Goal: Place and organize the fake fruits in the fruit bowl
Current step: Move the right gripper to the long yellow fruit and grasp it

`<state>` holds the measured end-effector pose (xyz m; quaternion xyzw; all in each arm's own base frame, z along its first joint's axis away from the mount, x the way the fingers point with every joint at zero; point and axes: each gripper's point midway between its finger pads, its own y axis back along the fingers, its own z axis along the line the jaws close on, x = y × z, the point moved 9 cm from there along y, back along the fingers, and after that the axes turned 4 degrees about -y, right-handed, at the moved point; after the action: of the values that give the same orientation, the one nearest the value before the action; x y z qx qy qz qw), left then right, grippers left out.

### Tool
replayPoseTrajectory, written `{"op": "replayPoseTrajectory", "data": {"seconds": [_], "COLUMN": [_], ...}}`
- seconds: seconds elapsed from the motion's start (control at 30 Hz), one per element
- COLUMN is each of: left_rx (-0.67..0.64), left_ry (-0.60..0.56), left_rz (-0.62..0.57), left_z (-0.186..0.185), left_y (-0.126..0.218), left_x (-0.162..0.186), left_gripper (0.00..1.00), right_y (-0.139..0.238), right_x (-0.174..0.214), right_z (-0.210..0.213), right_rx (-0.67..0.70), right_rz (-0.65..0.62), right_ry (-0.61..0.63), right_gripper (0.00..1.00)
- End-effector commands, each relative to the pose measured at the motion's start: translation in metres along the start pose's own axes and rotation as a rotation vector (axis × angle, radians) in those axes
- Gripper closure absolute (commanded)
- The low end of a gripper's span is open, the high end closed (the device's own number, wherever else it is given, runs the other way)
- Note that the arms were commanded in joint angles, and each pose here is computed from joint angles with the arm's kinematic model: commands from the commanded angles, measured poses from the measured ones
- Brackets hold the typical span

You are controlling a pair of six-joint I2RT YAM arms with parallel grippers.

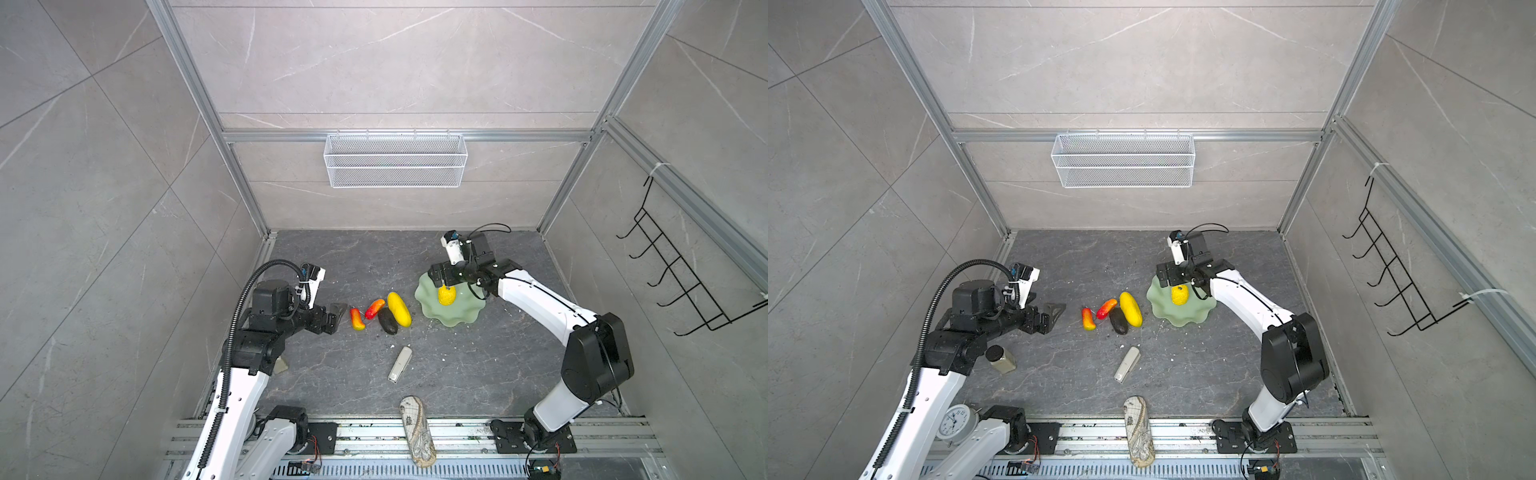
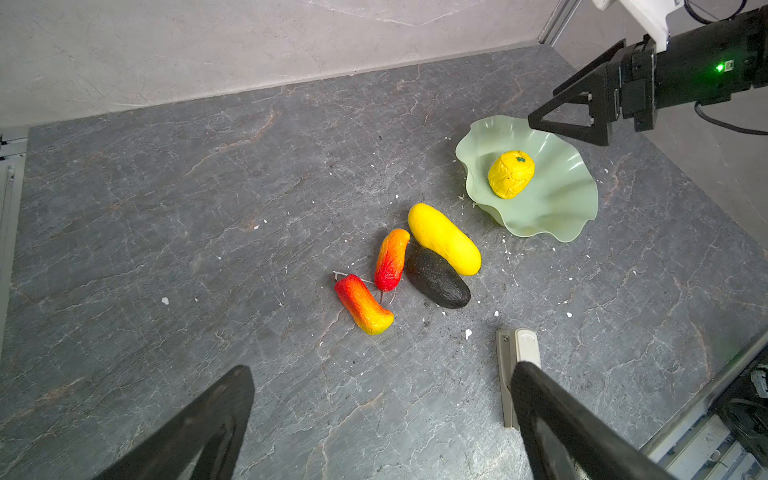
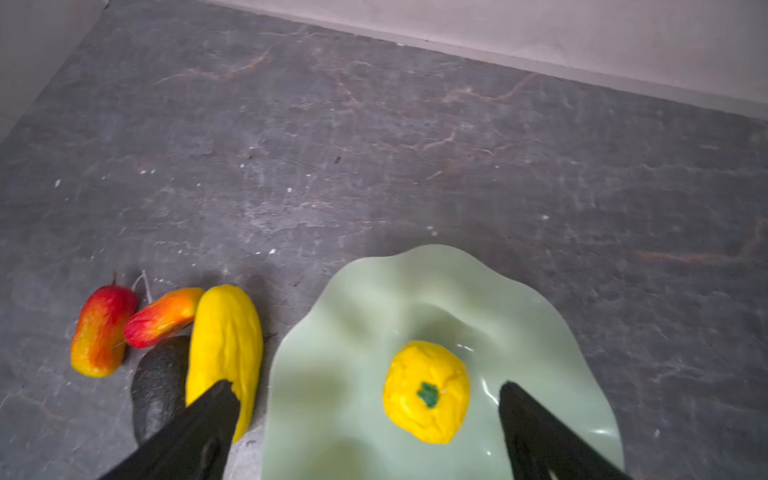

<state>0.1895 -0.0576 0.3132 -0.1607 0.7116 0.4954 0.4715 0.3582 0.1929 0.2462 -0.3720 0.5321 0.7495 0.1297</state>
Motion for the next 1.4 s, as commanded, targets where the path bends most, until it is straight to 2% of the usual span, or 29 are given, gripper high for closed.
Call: {"op": "replayPoseTrajectory", "data": {"seconds": [0.0,0.13,0.37,0.77,1.1,1.37], "left_rx": [0.02,0.029,0.027,0.027,0.027,0.028], "left_ry": [-0.026,-0.026,-0.03,-0.03,-0.031,-0.031], "left_rz": [-0.027,-0.033,-0.044,-0.04,-0.042,-0.037], "left_z": [-0.002,-0.003,-0.004,-0.004,-0.004,-0.004], "left_y": [0.004,0.005,0.008,0.007,0.007,0.006], "left_x": [-0.002,-0.003,-0.003,-0.002,-0.003,-0.002], "left_gripper": [0.0,0.0,0.0,0.0,0.0,0.0], "right_y": [0.0,-0.024,-0.065,-0.115,-0.138,-0.142], "right_x": [0.004,0.014,0.036,0.053,0.061,0.062], "right_z": [0.046,0.085,0.106,0.102,0.099,0.099], "right_rx": [-0.101,-0.178,-0.211,-0.126,-0.092,-0.083], "right_rz": [0.053,0.117,0.201,0.278,0.319,0.329], "right_ry": [0.132,0.195,0.191,0.136,0.122,0.125], "right_gripper": [0.0,0.0,0.01,0.29,0.41,0.51]}}
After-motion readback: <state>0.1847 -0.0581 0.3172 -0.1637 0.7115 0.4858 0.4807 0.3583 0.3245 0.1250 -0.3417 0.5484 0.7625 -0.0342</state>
